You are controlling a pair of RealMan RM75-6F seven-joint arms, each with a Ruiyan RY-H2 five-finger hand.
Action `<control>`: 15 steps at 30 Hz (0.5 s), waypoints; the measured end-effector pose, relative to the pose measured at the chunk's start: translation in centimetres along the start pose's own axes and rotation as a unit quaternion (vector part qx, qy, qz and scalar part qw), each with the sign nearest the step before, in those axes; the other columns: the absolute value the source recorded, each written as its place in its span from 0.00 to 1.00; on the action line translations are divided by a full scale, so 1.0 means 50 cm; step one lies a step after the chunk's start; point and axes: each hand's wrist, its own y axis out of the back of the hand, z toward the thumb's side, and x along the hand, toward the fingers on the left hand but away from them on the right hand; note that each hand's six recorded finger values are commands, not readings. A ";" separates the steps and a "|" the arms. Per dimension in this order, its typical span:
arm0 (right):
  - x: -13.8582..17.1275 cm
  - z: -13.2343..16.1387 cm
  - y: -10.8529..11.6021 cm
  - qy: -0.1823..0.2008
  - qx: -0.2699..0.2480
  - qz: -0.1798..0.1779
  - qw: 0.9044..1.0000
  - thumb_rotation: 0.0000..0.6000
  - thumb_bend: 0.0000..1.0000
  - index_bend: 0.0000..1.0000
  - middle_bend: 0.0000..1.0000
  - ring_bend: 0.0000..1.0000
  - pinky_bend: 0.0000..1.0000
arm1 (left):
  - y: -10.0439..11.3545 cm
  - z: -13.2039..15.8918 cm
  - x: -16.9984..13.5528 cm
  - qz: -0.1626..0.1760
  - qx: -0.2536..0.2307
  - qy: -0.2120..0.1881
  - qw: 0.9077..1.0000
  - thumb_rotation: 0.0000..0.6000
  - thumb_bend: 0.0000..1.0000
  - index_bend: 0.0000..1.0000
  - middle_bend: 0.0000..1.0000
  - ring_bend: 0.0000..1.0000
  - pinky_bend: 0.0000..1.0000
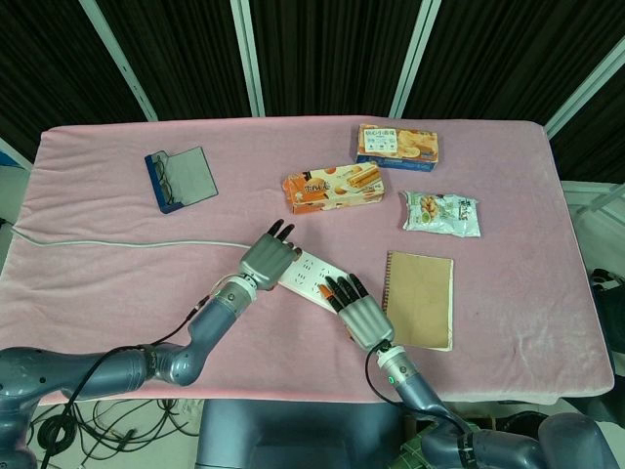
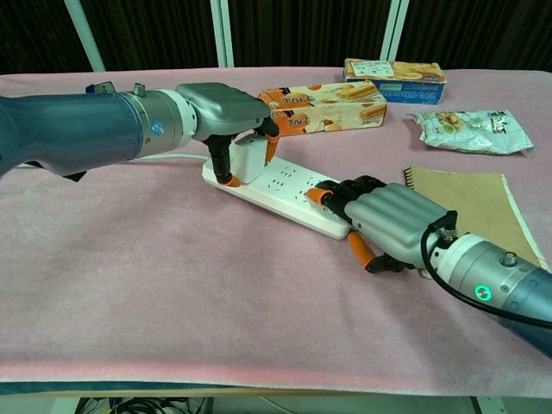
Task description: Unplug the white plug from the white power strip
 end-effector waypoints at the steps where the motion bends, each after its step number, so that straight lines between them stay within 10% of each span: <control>1: 0.000 0.000 -0.001 0.001 0.000 0.001 1.000 1.00 0.75 0.00 0.00 0.06 0.05 | 0.001 0.000 0.000 0.002 0.002 0.001 1.000 1.00 0.59 0.49 0.41 0.00 0.00; 15: 0.006 0.019 -0.010 0.025 0.018 0.011 0.999 1.00 0.75 0.05 0.02 0.08 0.06 | -0.021 -0.001 -0.007 0.027 0.051 -0.004 0.998 1.00 0.59 0.49 0.41 0.00 0.00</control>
